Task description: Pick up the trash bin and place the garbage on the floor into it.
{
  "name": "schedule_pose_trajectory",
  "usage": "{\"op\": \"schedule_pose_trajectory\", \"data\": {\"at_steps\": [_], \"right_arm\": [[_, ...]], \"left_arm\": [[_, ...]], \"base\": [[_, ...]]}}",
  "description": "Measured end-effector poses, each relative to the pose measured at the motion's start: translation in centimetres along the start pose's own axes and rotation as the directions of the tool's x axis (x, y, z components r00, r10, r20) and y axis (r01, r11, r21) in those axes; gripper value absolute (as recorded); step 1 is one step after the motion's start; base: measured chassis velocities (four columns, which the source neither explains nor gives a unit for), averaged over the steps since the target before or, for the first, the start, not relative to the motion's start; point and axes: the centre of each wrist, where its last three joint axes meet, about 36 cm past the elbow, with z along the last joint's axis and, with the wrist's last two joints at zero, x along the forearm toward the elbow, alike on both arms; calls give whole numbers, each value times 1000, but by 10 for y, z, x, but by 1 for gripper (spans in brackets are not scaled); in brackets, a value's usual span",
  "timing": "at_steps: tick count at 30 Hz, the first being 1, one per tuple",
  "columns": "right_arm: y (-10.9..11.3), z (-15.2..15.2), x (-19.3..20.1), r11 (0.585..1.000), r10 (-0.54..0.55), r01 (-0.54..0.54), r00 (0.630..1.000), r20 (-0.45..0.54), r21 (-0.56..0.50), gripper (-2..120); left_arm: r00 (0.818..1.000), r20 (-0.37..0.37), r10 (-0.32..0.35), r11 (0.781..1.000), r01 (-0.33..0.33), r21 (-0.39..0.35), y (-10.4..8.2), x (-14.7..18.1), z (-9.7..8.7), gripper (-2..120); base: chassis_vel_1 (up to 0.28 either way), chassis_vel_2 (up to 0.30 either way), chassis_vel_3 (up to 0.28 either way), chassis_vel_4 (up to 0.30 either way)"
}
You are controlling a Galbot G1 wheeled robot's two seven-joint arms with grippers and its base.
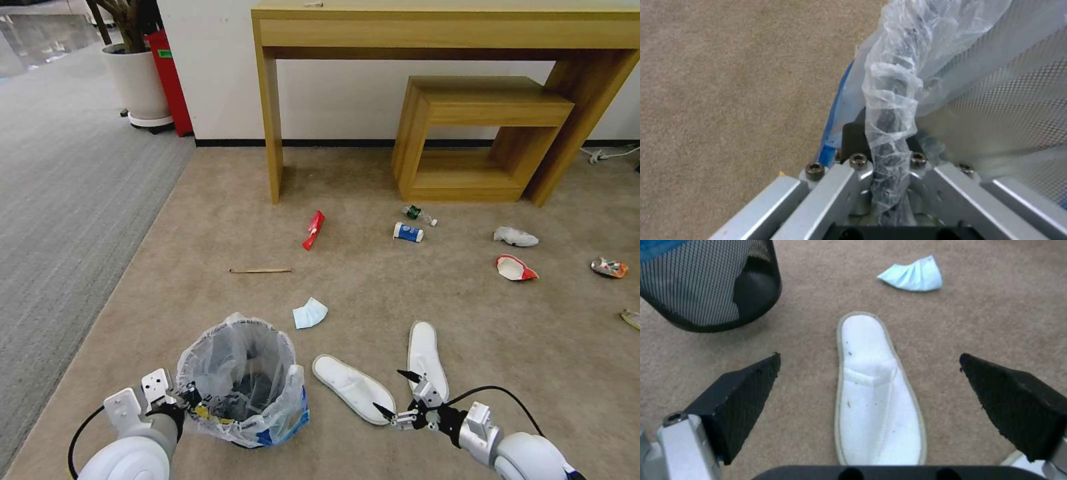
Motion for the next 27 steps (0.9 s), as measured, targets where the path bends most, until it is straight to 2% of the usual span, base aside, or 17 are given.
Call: {"op": "schedule_pose_trajectory", "data": {"at_steps": [11,22,27], "right_arm": [[3,27,-19,999,-21,19,999,-46,-40,100],[-4,57,-37,996,-4,-4,996,-87,-94,99],[-8,61,-46,995,4,-13,996,-91,-103,99]], "left_arm": [[1000,-4,-11,1000,11,19,0,-4,3,0],[1000,-10,-15,1000,15,26,0,-8,4,0],[1000,-11,-18,999,18,27,1,-8,4,0]], "base": [[0,0,0,0],[0,0,0,0],[0,0,0,0]]}}
